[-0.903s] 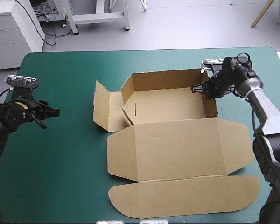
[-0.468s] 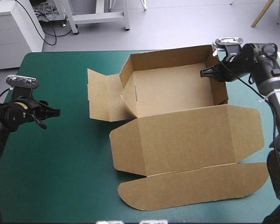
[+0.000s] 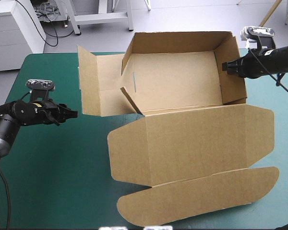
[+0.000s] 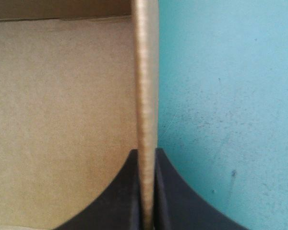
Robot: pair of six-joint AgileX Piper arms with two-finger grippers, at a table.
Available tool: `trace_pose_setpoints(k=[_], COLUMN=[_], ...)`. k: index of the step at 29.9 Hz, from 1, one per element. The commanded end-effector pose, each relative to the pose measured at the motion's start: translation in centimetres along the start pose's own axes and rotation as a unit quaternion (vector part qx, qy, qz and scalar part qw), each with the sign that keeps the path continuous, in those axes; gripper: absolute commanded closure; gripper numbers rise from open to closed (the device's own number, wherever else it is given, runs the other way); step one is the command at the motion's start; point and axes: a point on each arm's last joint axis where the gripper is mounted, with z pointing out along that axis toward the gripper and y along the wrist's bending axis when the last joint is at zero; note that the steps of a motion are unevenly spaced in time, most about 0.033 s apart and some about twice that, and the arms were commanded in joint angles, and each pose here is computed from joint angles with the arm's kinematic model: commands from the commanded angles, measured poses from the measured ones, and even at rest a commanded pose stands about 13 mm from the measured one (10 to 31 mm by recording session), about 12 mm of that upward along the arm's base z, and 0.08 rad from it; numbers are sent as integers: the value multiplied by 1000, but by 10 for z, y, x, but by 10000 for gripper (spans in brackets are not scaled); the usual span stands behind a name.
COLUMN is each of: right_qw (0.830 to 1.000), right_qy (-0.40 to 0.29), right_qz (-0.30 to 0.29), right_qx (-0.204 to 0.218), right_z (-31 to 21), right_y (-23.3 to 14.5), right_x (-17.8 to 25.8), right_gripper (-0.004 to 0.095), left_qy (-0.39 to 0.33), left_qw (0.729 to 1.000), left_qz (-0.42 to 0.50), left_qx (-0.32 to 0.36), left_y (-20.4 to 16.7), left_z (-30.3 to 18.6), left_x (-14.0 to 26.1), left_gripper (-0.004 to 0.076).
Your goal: Fold the box
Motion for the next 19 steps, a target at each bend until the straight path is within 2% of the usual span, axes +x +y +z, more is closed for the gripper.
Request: trace_pose_setpoints(k=[1,8,19], right_qw=[998,995,994], right_qy=[-56,-74,-79], right_qz=[-12,-10,-1], right_qx=[-31,-71,-71], right_z=[-30,-31,-23], right_y=[15,22,18], right_x=[-9,-12,-15], right_gripper=[927,927,927], left_qy=[-63,-94,-125], left_qw=[997,982,939], left_qz=[-18,-38,-34], left_qx=[48,157,320], left_y=[-9,-25,-52], left_z=[-6,-1,-14], left_x=[-16,-24,-30], left_gripper=[399,399,398])
